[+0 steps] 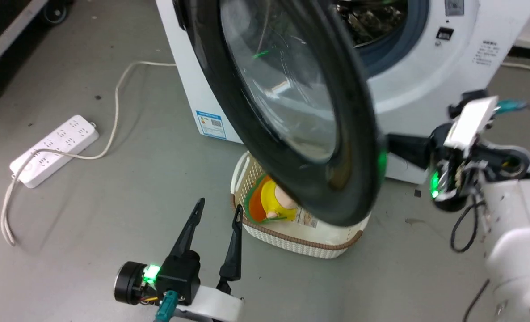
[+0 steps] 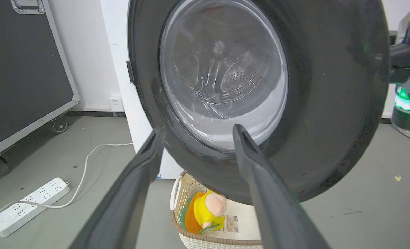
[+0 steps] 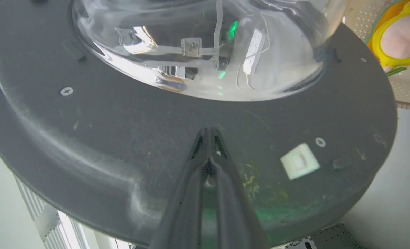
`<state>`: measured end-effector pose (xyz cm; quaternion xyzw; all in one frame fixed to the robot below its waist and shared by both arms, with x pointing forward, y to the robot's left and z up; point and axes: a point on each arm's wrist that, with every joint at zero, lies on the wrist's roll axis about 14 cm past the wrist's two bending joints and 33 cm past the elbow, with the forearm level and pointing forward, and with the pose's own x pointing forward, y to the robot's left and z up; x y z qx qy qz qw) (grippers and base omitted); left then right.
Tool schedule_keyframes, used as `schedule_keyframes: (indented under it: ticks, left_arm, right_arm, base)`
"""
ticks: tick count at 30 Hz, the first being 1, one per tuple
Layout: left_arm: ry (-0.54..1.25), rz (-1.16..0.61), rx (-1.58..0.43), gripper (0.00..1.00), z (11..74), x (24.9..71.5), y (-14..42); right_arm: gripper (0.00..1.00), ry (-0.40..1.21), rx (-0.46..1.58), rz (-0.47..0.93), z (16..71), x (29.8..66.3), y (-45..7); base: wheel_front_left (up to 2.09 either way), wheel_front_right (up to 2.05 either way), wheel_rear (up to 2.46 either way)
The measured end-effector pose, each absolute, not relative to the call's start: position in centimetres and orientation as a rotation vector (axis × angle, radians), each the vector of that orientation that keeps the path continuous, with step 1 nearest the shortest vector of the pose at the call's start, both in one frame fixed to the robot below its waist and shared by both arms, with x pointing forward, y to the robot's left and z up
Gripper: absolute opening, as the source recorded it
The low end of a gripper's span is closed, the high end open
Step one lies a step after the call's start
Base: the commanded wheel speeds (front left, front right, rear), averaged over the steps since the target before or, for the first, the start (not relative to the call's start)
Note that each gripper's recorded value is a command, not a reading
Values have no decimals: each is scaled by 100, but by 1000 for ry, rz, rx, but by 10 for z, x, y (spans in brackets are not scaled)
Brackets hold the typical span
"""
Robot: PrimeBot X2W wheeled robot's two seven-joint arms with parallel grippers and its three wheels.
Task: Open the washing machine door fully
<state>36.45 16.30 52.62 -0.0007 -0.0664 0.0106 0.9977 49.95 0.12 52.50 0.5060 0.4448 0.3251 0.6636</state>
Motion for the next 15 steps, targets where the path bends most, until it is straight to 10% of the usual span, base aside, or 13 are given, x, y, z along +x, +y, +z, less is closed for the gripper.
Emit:
schedule_keyframes:
  ticks: [15]
  left_arm:
    - [-113, 44, -19, 100, 521, 346, 168]
  right_arm:
    - [0, 1145, 1117, 963, 504, 418, 86]
  base:
    - [0, 0, 0]
